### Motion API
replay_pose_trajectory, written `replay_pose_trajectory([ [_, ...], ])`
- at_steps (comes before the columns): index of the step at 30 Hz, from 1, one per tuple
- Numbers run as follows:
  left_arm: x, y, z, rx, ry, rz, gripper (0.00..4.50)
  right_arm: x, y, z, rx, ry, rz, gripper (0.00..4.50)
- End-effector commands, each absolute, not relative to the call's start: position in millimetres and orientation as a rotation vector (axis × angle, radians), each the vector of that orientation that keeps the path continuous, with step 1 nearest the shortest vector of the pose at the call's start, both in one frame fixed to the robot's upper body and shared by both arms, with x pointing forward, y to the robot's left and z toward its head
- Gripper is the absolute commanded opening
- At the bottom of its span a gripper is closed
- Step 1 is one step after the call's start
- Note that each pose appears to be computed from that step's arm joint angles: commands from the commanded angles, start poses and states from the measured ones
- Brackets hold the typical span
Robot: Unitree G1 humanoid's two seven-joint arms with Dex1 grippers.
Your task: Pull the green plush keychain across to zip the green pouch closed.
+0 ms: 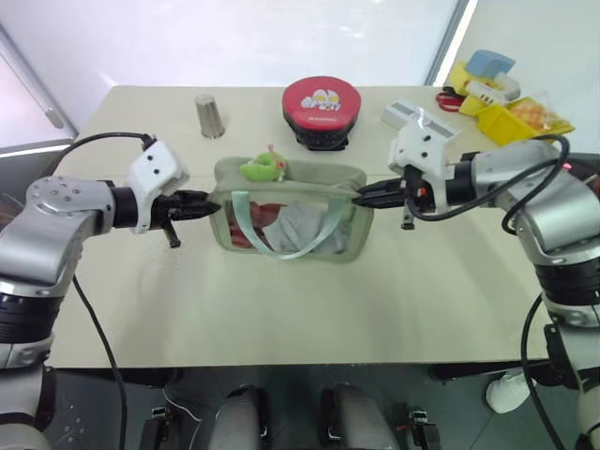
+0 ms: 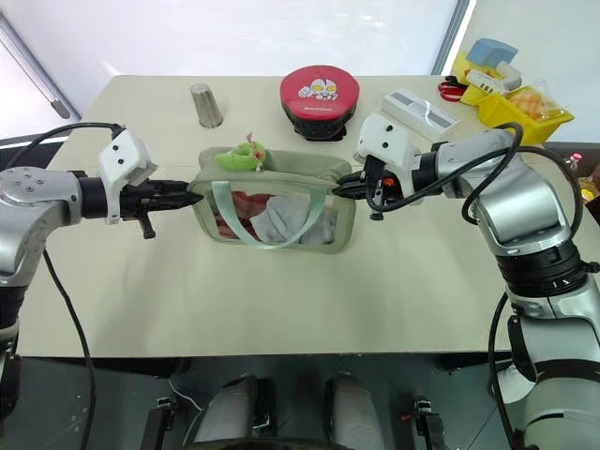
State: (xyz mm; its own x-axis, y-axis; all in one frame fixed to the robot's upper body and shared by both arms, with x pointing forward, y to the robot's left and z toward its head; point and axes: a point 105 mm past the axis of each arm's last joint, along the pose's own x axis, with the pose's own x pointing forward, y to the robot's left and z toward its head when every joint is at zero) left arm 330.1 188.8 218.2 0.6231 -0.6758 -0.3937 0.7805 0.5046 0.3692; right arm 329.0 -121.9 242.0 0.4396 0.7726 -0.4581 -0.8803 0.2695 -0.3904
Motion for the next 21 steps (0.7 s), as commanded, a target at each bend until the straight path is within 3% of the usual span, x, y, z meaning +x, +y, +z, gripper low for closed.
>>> replay_pose_trajectory([
  [1, 331.1, 191.4, 230.6, 0.579, 0.164, -0.863, 0.04, 325.5, -117.1, 253.6, -0.667, 0.152, 1.130, 0.00],
  [4, 332.8, 192.0, 230.3, 0.575, 0.172, -0.855, 0.04, 322.8, -117.5, 255.8, -0.644, 0.160, 1.139, 0.00],
  [5, 332.6, 192.0, 230.5, 0.575, 0.173, -0.857, 0.00, 321.5, -118.4, 256.8, -0.636, 0.165, 1.145, 0.74],
  [9, 328.0, 190.5, 230.1, 0.577, 0.186, -0.884, 0.00, 330.0, -130.0, 275.9, -0.691, 0.125, 1.092, 2.50],
  [12, 326.6, 189.0, 231.4, 0.575, 0.188, -0.891, 0.00, 328.9, -122.9, 297.7, -0.669, 0.065, 1.119, 2.50],
  [15, 322.6, 181.6, 234.8, 0.551, 0.190, -0.920, 0.00, 323.0, -88.3, 315.4, -0.636, -0.036, 1.194, 2.50],
  [21, 321.9, 175.7, 235.8, 0.539, 0.195, -0.925, 0.00, 314.8, -21.8, 305.9, -0.568, -0.125, 1.319, 2.50],
])
